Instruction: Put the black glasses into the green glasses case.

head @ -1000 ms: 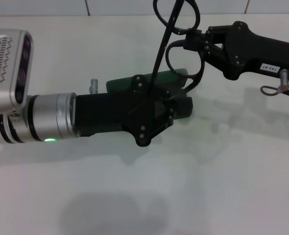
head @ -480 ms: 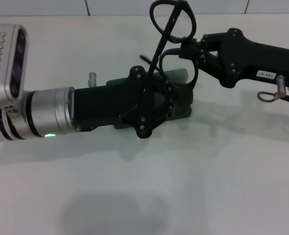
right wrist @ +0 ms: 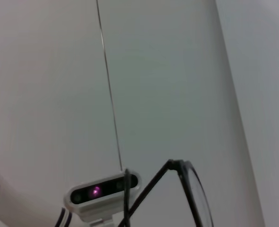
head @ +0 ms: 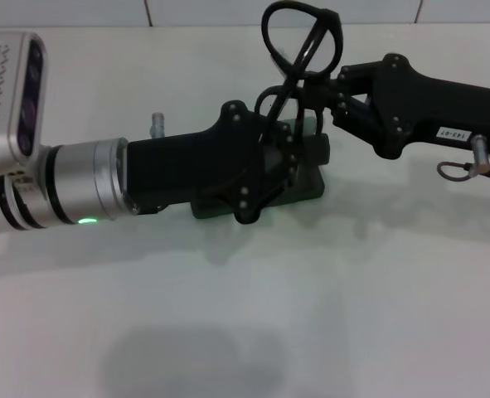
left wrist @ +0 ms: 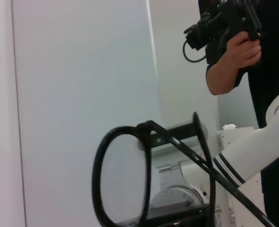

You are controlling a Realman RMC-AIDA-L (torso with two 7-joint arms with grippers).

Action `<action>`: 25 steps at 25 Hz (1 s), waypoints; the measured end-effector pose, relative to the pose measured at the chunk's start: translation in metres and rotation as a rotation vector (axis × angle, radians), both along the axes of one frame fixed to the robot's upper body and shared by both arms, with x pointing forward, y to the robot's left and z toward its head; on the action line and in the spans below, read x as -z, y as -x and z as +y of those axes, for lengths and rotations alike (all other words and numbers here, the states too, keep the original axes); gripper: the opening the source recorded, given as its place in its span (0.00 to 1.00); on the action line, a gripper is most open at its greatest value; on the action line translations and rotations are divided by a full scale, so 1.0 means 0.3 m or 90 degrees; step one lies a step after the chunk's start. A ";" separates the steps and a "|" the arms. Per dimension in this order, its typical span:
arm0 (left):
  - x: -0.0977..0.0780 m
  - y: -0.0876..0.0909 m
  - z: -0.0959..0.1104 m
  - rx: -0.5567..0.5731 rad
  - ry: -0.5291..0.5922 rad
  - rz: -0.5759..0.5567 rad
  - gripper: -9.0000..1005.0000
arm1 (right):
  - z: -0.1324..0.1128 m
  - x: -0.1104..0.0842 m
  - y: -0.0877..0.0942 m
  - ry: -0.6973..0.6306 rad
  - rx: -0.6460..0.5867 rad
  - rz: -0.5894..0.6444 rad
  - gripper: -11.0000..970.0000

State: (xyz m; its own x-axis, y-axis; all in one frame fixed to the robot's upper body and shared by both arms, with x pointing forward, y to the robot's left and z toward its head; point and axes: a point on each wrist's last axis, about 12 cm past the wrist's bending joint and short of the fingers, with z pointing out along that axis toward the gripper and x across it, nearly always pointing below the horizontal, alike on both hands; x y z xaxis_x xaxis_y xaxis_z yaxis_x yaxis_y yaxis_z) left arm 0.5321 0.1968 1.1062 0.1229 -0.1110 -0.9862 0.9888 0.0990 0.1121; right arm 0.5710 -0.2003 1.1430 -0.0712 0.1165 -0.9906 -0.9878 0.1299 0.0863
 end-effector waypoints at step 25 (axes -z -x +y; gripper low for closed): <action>0.011 0.006 0.003 -0.004 -0.004 0.007 0.02 | -0.022 -0.008 -0.007 -0.034 0.032 0.012 0.05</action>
State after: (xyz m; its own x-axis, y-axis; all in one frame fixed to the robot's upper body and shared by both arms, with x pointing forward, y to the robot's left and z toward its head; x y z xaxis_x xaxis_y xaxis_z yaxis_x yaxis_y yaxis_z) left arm 0.5302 0.1978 1.1030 0.1122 -0.1038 -0.9882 0.9894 0.1039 0.1015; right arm 0.5733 -0.2069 1.1454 -0.0832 0.1727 -0.9815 -0.9783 0.1736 0.1135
